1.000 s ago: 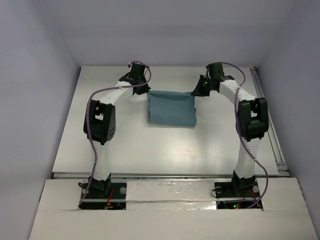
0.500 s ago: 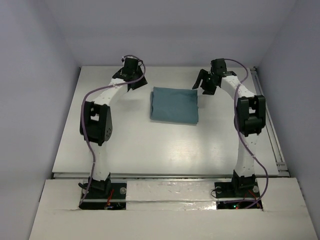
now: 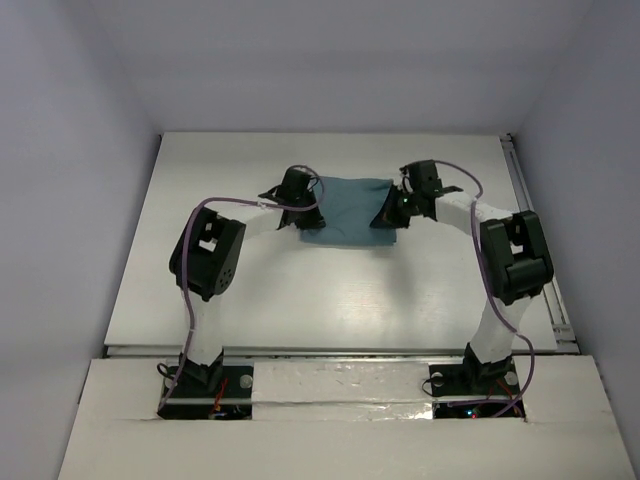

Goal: Fold and stack the t-shirts
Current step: Fold the long partially folded tshirt into a neat square

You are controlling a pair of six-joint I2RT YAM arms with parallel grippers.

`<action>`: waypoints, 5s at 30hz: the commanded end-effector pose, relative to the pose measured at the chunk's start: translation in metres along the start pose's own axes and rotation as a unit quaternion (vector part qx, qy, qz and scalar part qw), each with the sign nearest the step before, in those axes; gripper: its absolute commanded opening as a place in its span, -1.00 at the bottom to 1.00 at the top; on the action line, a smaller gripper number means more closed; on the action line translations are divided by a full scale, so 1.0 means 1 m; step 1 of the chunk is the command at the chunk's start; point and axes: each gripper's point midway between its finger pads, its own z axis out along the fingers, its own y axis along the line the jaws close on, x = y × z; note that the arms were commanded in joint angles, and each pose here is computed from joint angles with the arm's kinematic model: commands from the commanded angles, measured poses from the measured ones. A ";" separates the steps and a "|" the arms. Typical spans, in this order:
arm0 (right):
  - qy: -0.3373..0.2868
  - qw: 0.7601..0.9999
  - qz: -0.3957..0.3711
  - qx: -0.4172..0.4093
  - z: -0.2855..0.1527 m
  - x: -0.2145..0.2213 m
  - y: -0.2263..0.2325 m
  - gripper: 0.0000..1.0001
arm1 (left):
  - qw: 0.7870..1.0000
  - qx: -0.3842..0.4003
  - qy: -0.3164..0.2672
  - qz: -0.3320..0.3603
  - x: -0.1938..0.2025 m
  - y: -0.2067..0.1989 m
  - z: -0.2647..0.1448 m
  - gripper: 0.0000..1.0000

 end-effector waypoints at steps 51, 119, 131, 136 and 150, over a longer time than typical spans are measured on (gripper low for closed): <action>-0.047 0.992 0.020 -0.113 0.017 -0.140 0.046 -1.00 | 0.984 0.098 -0.149 0.012 -0.131 -0.028 -0.092 -0.76; -0.355 0.928 -0.110 0.002 -0.319 0.006 0.071 0.99 | 0.915 0.137 -0.378 0.034 -0.107 -0.059 -0.345 0.82; -0.132 0.980 -0.088 -0.118 -0.144 -0.031 0.072 -1.00 | 0.930 0.127 -0.346 0.007 -0.078 -0.040 -0.339 0.95; -0.116 0.982 -0.081 -0.126 -0.075 -0.081 0.061 -1.00 | 0.940 0.118 -0.321 0.007 -0.058 -0.027 -0.330 0.92; -0.065 0.991 -0.017 -0.118 0.036 -0.131 0.025 -1.00 | 0.954 0.070 -0.290 -0.001 -0.034 0.002 -0.314 0.90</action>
